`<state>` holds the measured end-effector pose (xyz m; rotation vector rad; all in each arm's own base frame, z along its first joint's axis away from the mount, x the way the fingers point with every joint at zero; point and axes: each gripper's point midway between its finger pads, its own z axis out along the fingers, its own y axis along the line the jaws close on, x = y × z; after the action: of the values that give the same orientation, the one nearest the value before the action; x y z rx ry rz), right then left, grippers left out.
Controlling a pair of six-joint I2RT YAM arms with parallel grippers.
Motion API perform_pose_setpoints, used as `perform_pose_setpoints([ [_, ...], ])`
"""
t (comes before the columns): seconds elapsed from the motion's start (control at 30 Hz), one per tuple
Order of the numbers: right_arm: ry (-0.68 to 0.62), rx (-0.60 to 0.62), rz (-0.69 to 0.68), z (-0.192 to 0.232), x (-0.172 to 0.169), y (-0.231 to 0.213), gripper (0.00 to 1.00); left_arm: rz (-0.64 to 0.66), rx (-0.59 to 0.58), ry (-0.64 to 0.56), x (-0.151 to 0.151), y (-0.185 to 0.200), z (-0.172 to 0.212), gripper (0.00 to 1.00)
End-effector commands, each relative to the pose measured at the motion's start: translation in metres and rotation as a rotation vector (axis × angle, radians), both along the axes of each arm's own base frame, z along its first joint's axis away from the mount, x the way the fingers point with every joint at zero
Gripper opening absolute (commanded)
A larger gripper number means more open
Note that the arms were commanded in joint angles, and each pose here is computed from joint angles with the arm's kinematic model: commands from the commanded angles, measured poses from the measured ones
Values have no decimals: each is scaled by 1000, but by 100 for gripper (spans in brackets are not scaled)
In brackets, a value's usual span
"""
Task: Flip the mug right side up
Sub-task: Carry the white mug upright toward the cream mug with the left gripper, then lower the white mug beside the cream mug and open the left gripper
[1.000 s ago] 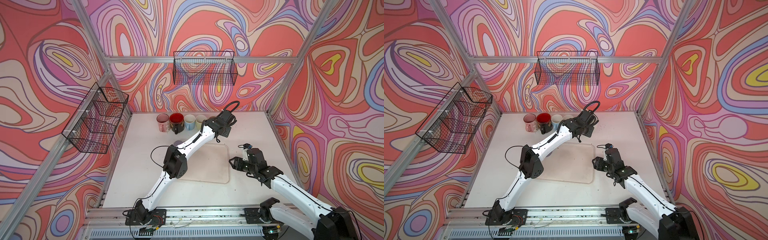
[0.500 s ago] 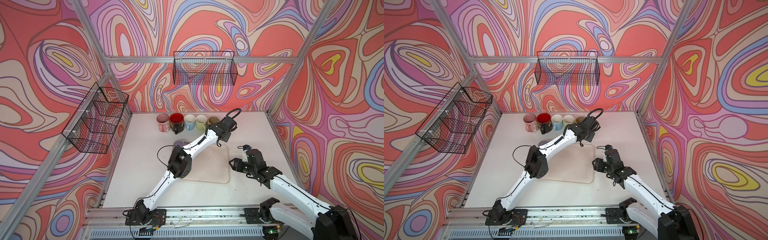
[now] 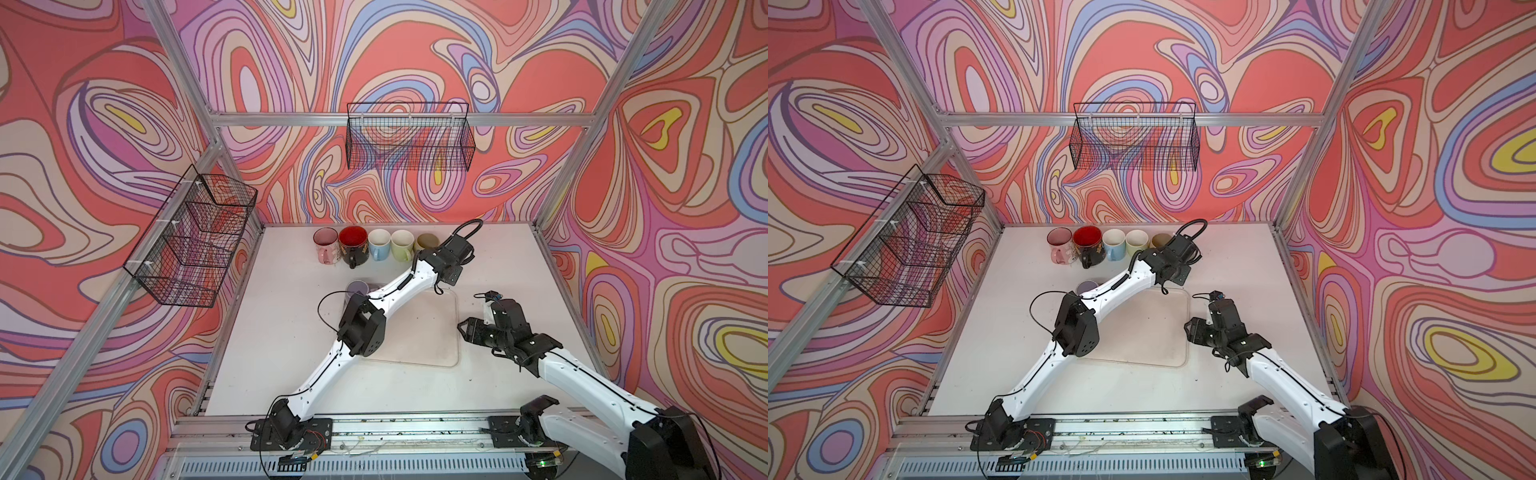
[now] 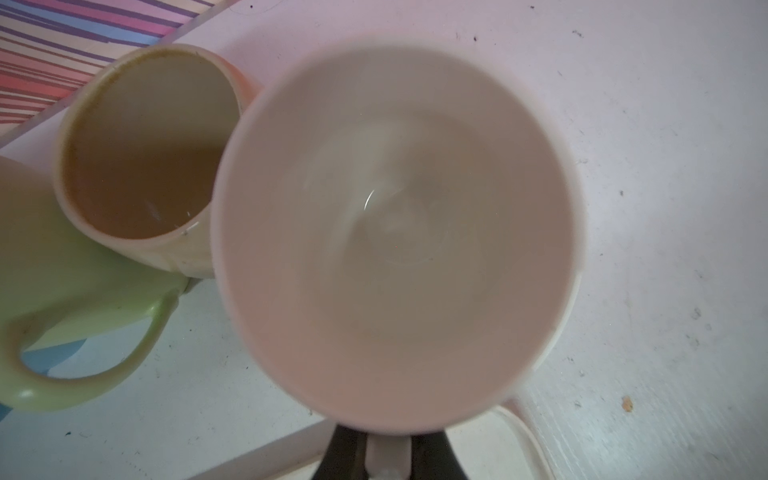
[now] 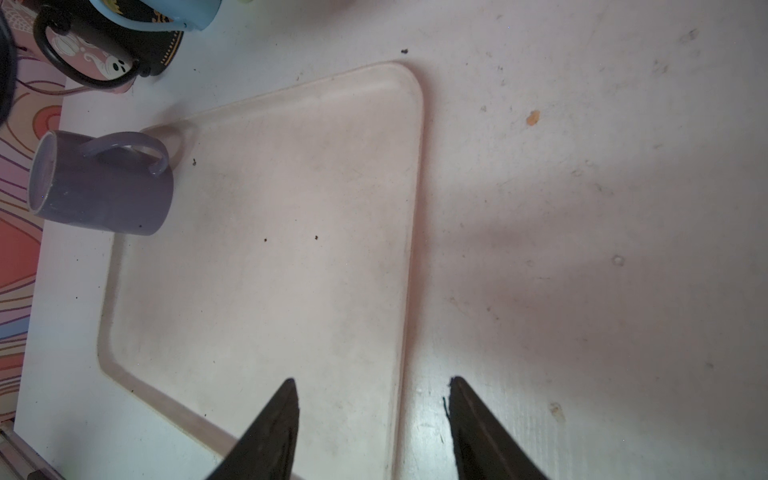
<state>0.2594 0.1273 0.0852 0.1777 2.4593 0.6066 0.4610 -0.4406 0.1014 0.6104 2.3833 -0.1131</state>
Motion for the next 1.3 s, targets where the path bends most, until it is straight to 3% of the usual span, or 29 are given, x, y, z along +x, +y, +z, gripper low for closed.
perform_pose_setpoints([
  [0.0, -4, -2, 3, -3, 0, 0, 59, 13, -55, -53, 8, -8, 22, 0],
  [0.93, 2, -1, 10, -6, 1, 1, 59, 12, -49, -35, 6, -8, 15, 0],
  [1.27, 4, -2, 8, -7, 1, 1, 59, 11, -65, -42, 7, -10, 18, 7],
])
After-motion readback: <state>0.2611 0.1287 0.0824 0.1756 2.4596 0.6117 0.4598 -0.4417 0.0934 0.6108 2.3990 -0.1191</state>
